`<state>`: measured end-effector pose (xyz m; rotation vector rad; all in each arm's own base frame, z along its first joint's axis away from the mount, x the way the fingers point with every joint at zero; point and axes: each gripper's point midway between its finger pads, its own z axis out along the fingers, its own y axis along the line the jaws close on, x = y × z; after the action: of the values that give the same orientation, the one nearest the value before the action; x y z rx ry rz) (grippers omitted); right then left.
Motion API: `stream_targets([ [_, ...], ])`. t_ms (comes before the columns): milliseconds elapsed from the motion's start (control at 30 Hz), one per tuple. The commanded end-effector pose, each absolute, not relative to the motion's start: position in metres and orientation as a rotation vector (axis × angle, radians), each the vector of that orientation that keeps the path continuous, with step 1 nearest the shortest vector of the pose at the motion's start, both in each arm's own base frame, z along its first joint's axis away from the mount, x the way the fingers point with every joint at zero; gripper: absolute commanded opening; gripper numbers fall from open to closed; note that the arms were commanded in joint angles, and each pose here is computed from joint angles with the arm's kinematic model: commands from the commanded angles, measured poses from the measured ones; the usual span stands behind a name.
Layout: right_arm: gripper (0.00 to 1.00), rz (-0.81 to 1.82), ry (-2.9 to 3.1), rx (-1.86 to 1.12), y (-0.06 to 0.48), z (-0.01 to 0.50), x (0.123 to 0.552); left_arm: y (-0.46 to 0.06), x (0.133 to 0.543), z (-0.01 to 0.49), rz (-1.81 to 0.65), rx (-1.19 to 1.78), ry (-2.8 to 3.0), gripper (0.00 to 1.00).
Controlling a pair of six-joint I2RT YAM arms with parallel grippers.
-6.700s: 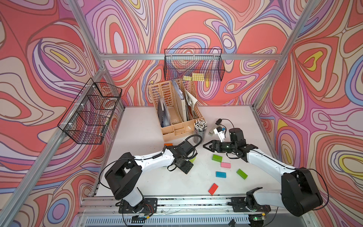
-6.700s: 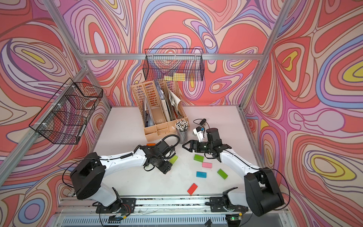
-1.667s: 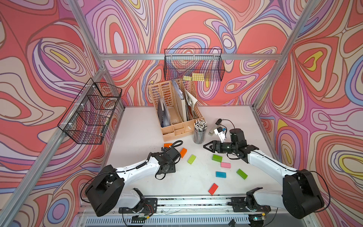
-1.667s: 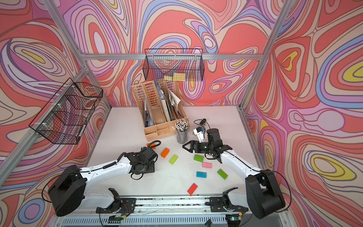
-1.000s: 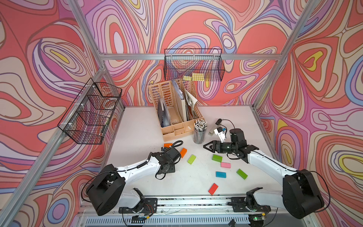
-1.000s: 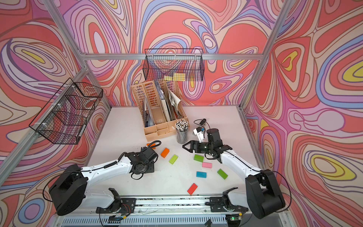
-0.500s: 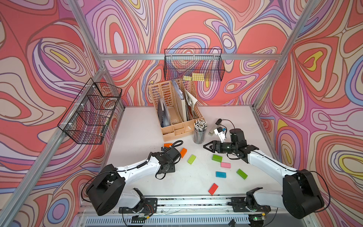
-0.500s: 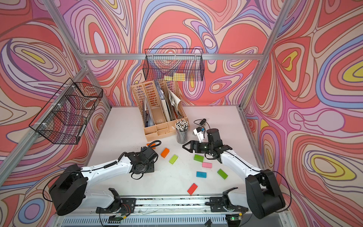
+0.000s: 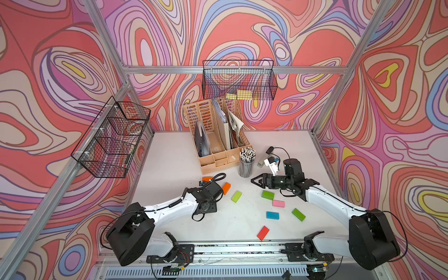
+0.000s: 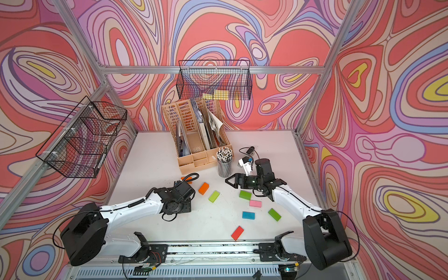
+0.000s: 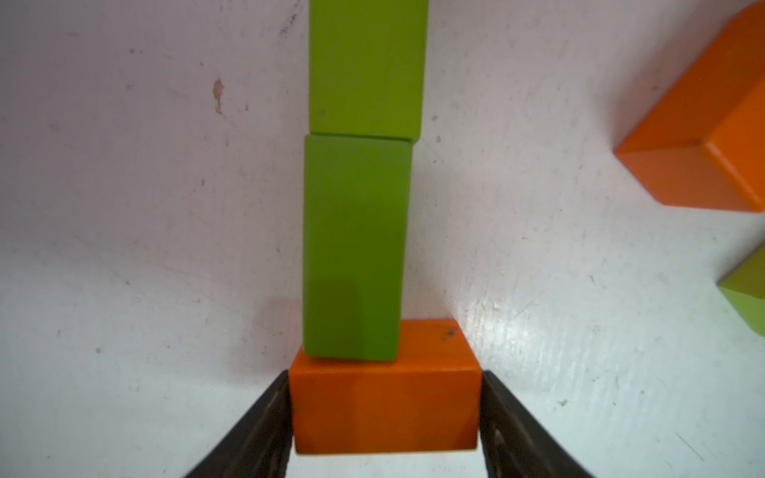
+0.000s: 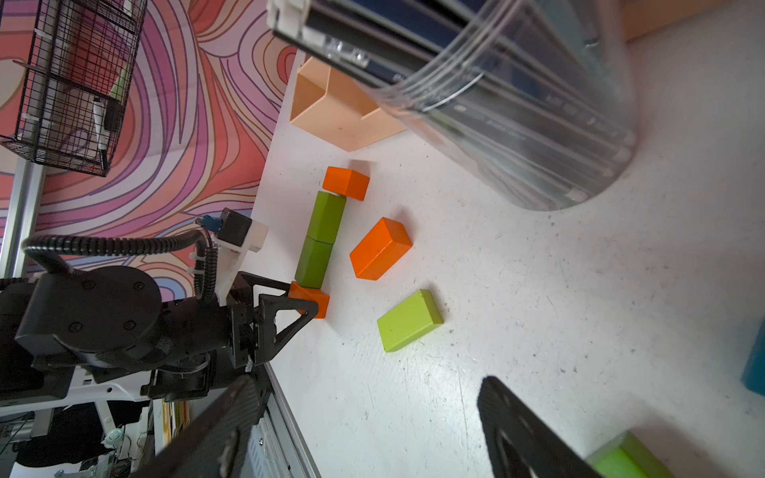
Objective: Assemble the letter c with building blocks
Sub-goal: Assemble the building block at the center of the board.
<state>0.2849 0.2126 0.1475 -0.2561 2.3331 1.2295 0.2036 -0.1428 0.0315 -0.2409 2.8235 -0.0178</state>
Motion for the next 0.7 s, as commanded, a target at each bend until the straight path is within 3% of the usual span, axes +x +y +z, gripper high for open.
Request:
stream_targets([
  [0, 0.88, 1.226, 2.322, -0.273, 0.213, 0.148, 0.282, -0.141, 0.209, 0.038, -0.008, -0.265, 2.799, 0.74],
  [167, 0.88, 1.225, 2.325, -0.272, 0.213, 0.147, 0.282, -0.138, 0.212, 0.053, -0.017, -0.22, 2.761, 0.75],
  [333, 0.87, 1.217, 2.328, -0.269, 0.212, 0.146, 0.282, -0.131, 0.225, 0.099, -0.002, -0.104, 2.636, 0.74],
  [667, 0.88, 1.211, 2.333, -0.266, 0.212, 0.145, 0.283, -0.18, 0.265, 0.138, -0.114, 0.256, 2.485, 0.73],
])
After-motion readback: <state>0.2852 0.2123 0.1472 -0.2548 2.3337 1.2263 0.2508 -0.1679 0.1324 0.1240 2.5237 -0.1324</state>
